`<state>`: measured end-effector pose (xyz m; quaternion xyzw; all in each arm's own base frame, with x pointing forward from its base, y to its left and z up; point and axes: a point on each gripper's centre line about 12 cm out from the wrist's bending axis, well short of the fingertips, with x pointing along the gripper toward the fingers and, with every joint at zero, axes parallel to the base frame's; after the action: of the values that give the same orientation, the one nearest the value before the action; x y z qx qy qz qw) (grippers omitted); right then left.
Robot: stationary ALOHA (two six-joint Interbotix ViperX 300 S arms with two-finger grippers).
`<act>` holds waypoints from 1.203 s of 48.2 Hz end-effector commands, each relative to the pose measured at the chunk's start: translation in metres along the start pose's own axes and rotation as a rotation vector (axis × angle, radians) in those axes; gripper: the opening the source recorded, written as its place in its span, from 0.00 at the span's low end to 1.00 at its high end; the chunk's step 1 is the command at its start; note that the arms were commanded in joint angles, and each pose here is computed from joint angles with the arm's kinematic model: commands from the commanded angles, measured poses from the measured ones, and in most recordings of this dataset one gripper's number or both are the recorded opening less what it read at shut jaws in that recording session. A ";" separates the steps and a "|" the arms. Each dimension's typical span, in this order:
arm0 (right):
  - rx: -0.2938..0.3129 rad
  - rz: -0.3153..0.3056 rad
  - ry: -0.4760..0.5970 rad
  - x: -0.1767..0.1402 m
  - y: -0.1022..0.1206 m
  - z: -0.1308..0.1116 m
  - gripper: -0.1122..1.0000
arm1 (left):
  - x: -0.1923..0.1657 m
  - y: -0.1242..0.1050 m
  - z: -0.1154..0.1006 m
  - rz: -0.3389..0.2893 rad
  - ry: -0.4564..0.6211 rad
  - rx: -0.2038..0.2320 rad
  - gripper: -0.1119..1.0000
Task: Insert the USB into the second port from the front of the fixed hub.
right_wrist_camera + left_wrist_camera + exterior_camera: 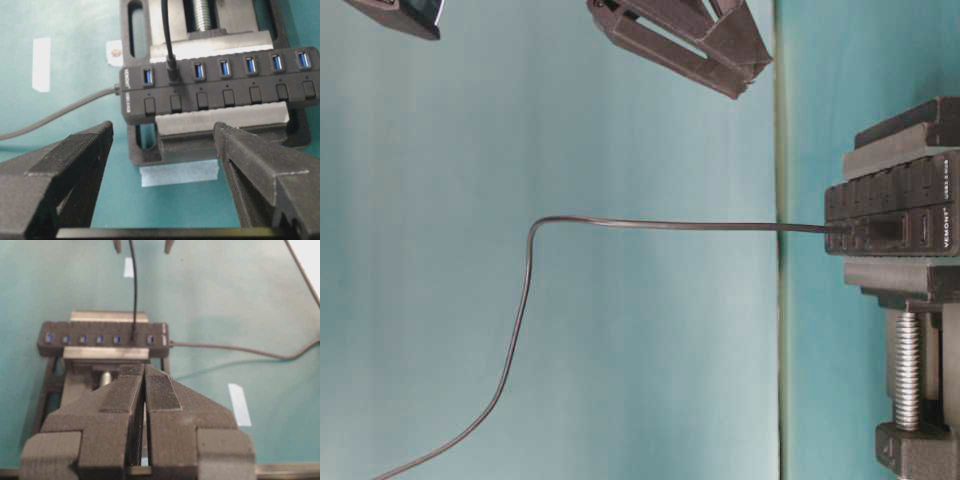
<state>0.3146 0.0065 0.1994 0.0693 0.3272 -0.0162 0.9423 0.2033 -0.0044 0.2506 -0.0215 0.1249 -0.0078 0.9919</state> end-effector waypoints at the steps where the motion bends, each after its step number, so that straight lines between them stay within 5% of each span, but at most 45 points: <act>1: 0.007 0.001 -0.026 -0.003 0.000 0.006 0.88 | 0.001 0.000 0.004 0.001 -0.011 0.000 0.10; 58: 0.007 -0.001 -0.019 -0.002 -0.001 0.003 0.88 | 0.001 0.000 0.002 0.001 -0.005 0.000 0.10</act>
<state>0.3129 0.0055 0.1969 0.0697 0.3300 -0.0179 0.9412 0.2025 -0.0044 0.2475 -0.0222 0.1287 -0.0076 0.9914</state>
